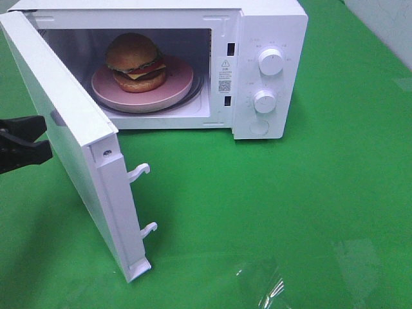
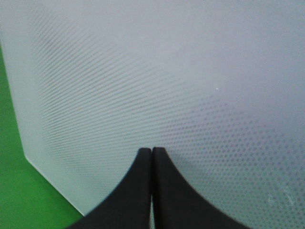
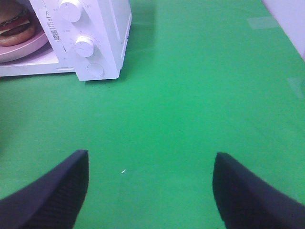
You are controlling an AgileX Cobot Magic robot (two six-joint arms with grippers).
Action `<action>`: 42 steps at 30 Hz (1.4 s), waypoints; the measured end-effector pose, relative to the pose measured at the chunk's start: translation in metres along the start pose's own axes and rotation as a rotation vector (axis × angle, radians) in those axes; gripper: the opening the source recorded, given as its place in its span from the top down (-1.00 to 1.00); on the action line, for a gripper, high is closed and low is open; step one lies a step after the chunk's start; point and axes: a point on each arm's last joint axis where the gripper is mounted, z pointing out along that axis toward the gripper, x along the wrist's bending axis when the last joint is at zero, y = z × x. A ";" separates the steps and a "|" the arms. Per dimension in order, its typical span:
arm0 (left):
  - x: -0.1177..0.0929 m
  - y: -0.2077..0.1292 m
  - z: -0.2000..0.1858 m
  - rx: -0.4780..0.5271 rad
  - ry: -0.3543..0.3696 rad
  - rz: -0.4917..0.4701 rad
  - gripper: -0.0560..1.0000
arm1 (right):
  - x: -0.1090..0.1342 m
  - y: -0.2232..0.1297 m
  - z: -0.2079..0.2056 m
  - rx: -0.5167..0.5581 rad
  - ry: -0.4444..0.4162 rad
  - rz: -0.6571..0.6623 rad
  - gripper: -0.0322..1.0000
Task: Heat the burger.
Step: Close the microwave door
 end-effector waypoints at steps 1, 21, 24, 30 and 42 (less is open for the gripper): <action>0.000 0.000 0.000 0.000 0.000 0.000 0.89 | 0.000 0.000 0.000 0.000 0.000 0.000 -0.43; -0.061 0.013 0.058 -0.013 -0.034 0.025 0.89 | 0.000 0.000 0.000 0.000 0.000 0.000 -0.43; -0.071 0.015 0.068 -0.009 -0.043 0.037 0.89 | 0.000 0.000 0.000 0.000 0.000 0.000 -0.43; -0.088 0.020 0.088 0.005 -0.061 0.043 0.89 | 0.000 0.000 0.000 0.000 0.000 0.000 -0.43; -0.103 0.031 0.128 -0.008 -0.062 0.014 0.89 | 0.000 0.000 0.000 0.000 0.000 0.000 -0.43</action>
